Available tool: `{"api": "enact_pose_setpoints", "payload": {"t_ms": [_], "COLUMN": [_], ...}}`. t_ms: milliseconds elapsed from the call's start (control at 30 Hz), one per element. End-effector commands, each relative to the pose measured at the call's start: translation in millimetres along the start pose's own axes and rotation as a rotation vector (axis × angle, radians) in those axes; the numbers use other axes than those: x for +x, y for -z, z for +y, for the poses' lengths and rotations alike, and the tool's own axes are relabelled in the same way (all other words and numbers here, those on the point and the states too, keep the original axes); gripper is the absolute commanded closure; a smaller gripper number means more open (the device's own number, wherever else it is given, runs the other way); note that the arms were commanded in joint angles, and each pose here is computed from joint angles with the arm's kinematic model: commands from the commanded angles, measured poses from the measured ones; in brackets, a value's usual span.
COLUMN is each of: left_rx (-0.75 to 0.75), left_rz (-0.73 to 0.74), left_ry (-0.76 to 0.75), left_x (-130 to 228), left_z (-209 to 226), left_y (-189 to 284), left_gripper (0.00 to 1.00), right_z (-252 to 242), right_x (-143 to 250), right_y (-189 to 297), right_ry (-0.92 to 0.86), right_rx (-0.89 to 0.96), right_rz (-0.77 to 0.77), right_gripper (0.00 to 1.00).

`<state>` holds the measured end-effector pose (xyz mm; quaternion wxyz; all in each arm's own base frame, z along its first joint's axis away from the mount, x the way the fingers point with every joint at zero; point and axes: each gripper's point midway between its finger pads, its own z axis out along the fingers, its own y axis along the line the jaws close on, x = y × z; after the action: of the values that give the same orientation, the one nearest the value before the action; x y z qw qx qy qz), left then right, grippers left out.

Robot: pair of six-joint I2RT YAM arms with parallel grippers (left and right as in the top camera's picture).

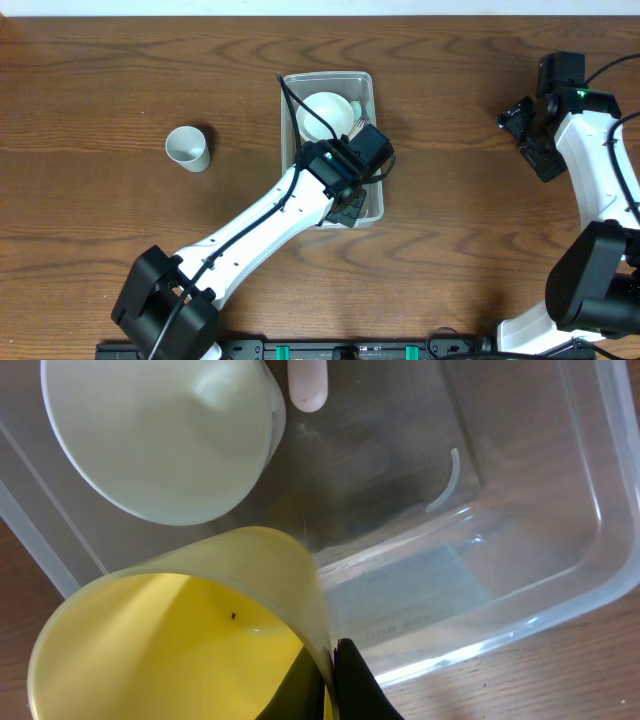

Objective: Pack container
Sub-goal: 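Carry the yellow cup into the container's near end and release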

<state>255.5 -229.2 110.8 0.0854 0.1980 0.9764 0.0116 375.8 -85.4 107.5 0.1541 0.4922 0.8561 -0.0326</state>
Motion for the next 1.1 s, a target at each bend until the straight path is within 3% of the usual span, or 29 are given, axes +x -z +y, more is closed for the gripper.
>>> {"api": "enact_pose_setpoints", "payload": {"t_ms": [0, 333, 433, 533, 1067], "left_rx": [-0.01, -0.008, -0.008, -0.008, -0.005], "left_rz": [0.023, 0.017, 0.017, 0.017, 0.009], "left_ry": [0.027, 0.041, 0.04, 0.04, 0.042], "left_x": [6.7, 7.4, 7.4, 7.4, 6.8], "left_z": [1.1, 0.4, 0.4, 0.4, 2.1], "left_y": [-9.1, -16.5, -16.5, -16.5, -7.0], "left_gripper": [0.94, 0.94, 0.78, 0.7, 0.69], "right_z": [-1.4, -1.4, -1.4, -1.5, -1.6], "right_x": [-1.2, -1.2, -1.2, -1.3, -1.4], "right_y": [0.4, 0.4, 0.4, 0.4, 0.4], "right_ry": [-0.014, -0.014, -0.014, -0.014, -0.015], "right_rx": [0.004, 0.004, 0.004, 0.004, 0.004], "right_rz": [-0.006, -0.006, -0.006, -0.006, -0.006], "right_gripper": [0.01, 0.01, 0.01, 0.01, 0.01]}}
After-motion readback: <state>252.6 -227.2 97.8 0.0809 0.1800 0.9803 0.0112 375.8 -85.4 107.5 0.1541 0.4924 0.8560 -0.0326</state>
